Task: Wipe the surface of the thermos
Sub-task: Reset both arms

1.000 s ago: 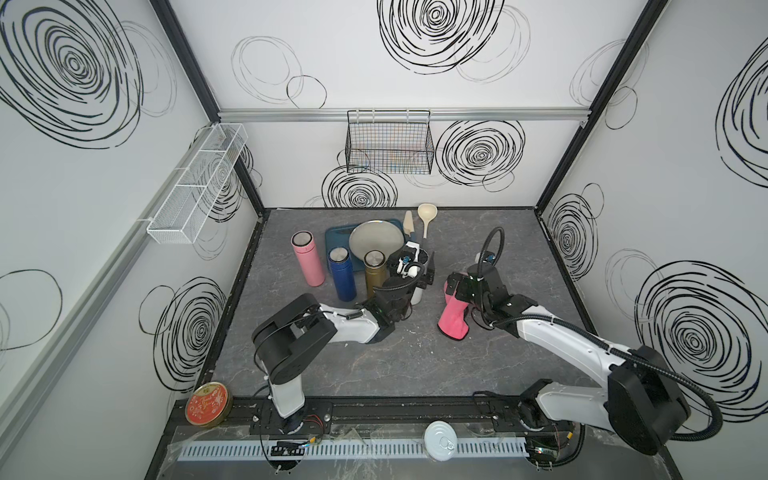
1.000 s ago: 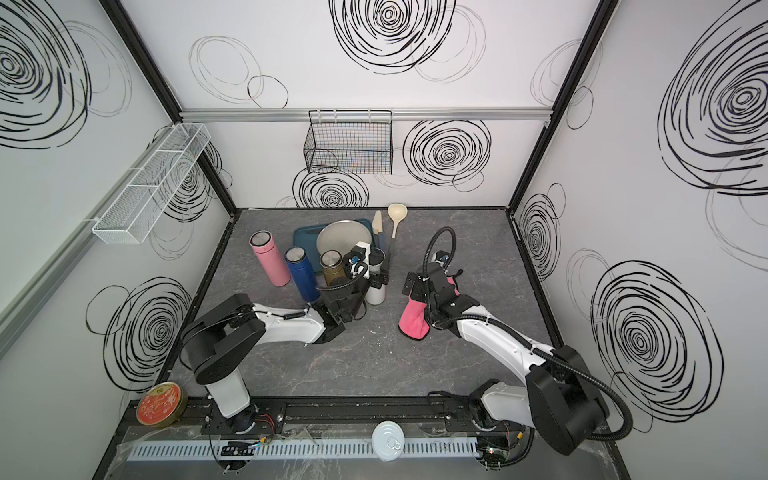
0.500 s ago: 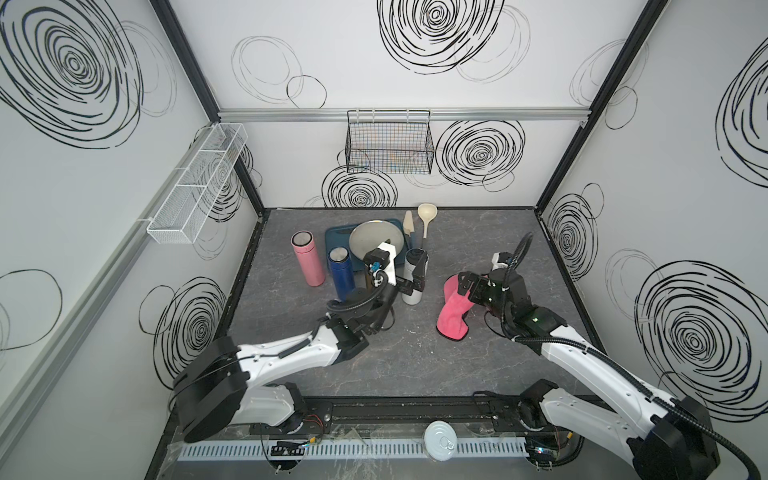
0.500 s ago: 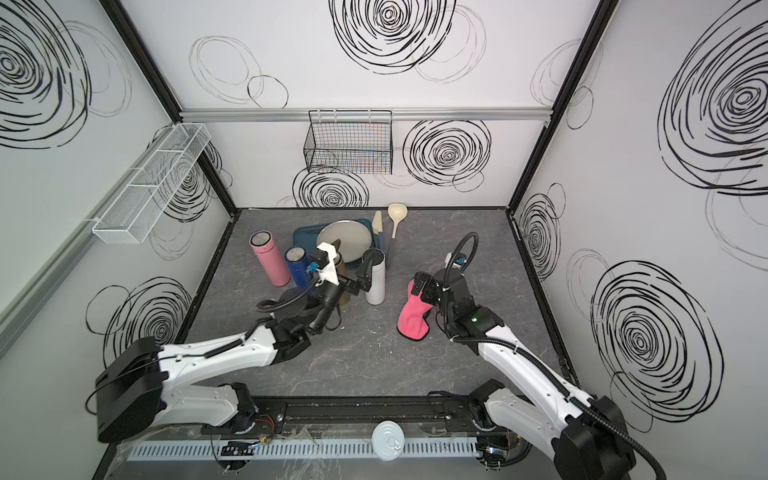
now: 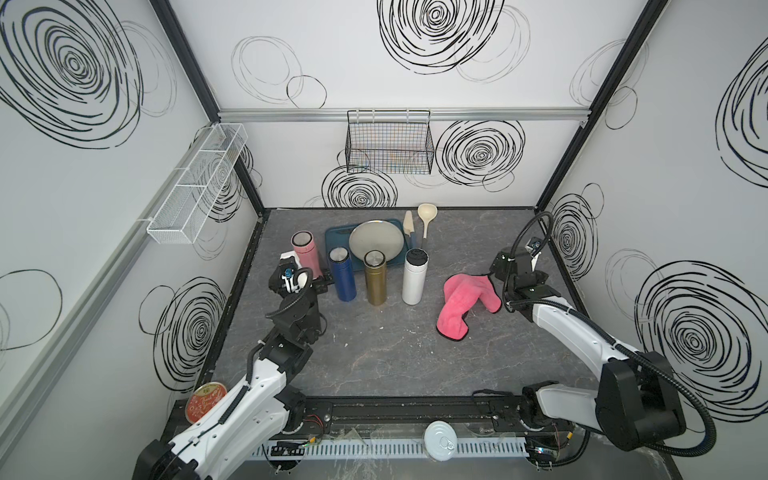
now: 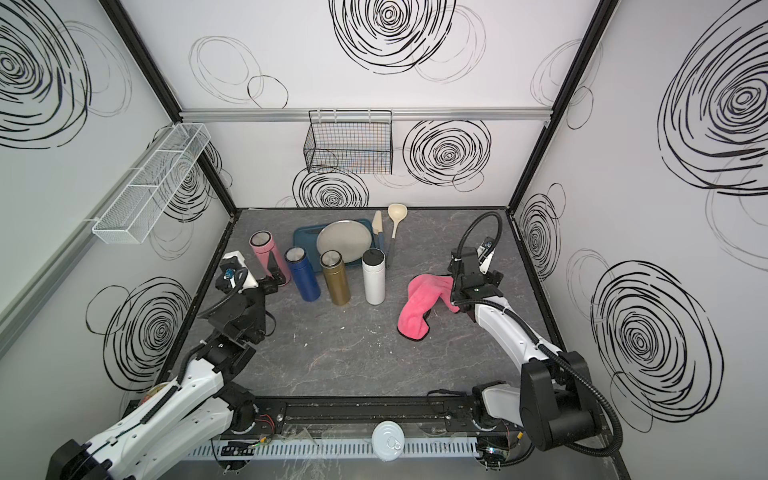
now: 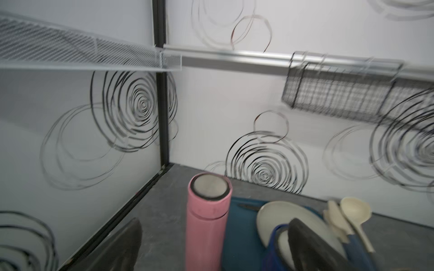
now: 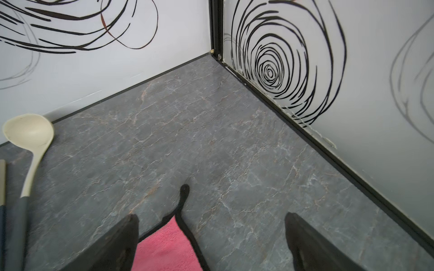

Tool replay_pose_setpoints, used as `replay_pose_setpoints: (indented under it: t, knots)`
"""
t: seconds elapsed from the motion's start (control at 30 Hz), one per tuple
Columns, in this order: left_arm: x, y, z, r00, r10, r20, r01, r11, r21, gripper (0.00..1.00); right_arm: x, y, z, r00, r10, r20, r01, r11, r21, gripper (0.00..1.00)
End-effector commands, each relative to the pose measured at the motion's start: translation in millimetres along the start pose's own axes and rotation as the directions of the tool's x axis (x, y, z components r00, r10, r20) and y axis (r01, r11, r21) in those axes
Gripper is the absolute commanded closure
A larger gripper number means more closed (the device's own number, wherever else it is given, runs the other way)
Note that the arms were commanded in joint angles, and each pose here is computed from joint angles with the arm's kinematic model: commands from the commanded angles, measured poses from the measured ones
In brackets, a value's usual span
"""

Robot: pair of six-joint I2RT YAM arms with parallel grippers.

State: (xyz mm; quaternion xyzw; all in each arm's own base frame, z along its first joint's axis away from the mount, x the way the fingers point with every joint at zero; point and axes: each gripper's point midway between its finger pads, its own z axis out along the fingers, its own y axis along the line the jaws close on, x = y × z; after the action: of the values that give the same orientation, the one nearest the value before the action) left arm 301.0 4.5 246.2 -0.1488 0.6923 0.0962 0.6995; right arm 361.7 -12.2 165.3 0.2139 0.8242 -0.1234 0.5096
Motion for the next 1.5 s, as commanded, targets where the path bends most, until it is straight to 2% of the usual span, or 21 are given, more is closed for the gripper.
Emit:
replay_pose_setpoints:
  t: [0.0,0.07,0.2,0.27,0.33,0.47,0.57,0.63,0.7,0.83,0.93,1.0,1.03,1.17,1.47]
  knots:
    - [31.6,33.4,-3.8,0.999,-0.032,-0.007,0.032,0.996,-0.077,0.01,-6.2,-12.8,-6.9,0.981,-0.100,0.167,0.102,0.995,0.000,0.00]
    - [45.3,42.0,-8.5,0.999,-0.033,0.028,0.035,0.997,-0.064,0.00,3.0,-10.4,-8.8,0.968,-0.141,0.208,0.159,0.984,-0.075,0.00]
    - [60.3,65.5,-12.1,0.998,-0.028,0.053,0.036,0.989,-0.141,0.01,23.5,-22.4,10.5,0.986,-0.089,0.141,0.101,0.992,-0.079,0.00]
    - [62.9,66.6,-8.2,0.998,-0.031,0.054,0.038,0.990,-0.136,0.01,36.9,-25.4,19.3,0.986,-0.082,0.147,0.095,0.992,-0.082,0.00]
    - [68.8,66.4,-3.2,0.998,-0.033,0.045,0.039,0.990,-0.137,0.01,34.6,-27.7,28.4,0.988,-0.084,0.132,0.091,0.995,-0.046,0.00]
    - [73.5,55.0,11.8,1.000,-0.008,0.027,0.012,0.993,-0.115,0.01,26.0,-24.2,23.3,0.973,-0.072,0.218,0.095,0.990,-0.099,0.00]
    - [72.8,44.0,19.5,0.999,0.001,0.035,0.002,0.997,-0.072,0.02,28.9,-36.3,22.0,0.954,-0.015,0.299,0.053,0.991,-0.121,0.00]
    - [71.4,41.4,23.7,0.999,0.004,0.046,-0.001,0.998,-0.068,0.02,33.5,-25.7,36.9,0.980,-0.040,0.194,0.068,0.988,-0.142,0.00]
    - [75.0,38.4,28.4,0.999,0.016,0.043,-0.013,0.998,-0.059,0.01,36.1,-18.9,42.0,0.979,-0.077,0.186,0.107,0.982,-0.158,0.00]
    - [81.7,29.7,37.4,0.999,0.030,0.038,-0.029,0.999,-0.025,0.00,37.2,-12.9,47.7,0.984,-0.079,0.162,0.112,0.973,-0.203,0.00]
    - [86.9,21.3,41.0,0.998,0.052,0.020,-0.052,0.999,0.015,0.01,41.6,-12.6,46.0,0.975,-0.064,0.214,0.117,0.962,-0.246,0.00]
    - [92.5,13.9,42.0,0.998,0.069,0.015,-0.069,0.996,0.056,0.01,46.2,-11.7,50.1,0.986,-0.072,0.152,0.108,0.963,-0.246,0.00]
    - [93.4,6.7,44.0,0.996,0.083,0.022,-0.085,0.993,0.087,0.01,43.2,-12.1,47.9,0.981,-0.066,0.182,0.112,0.961,-0.251,0.00]
    - [101.4,0.5,56.4,0.992,0.121,-0.046,-0.118,0.990,0.075,0.01,43.5,-12.2,48.7,0.983,-0.066,0.171,0.108,0.962,-0.250,0.00]
    - [102.7,3.2,60.1,0.992,0.113,-0.058,-0.109,0.992,0.066,0.01,43.6,-11.3,49.3,0.983,-0.069,0.169,0.111,0.962,-0.251,0.00]
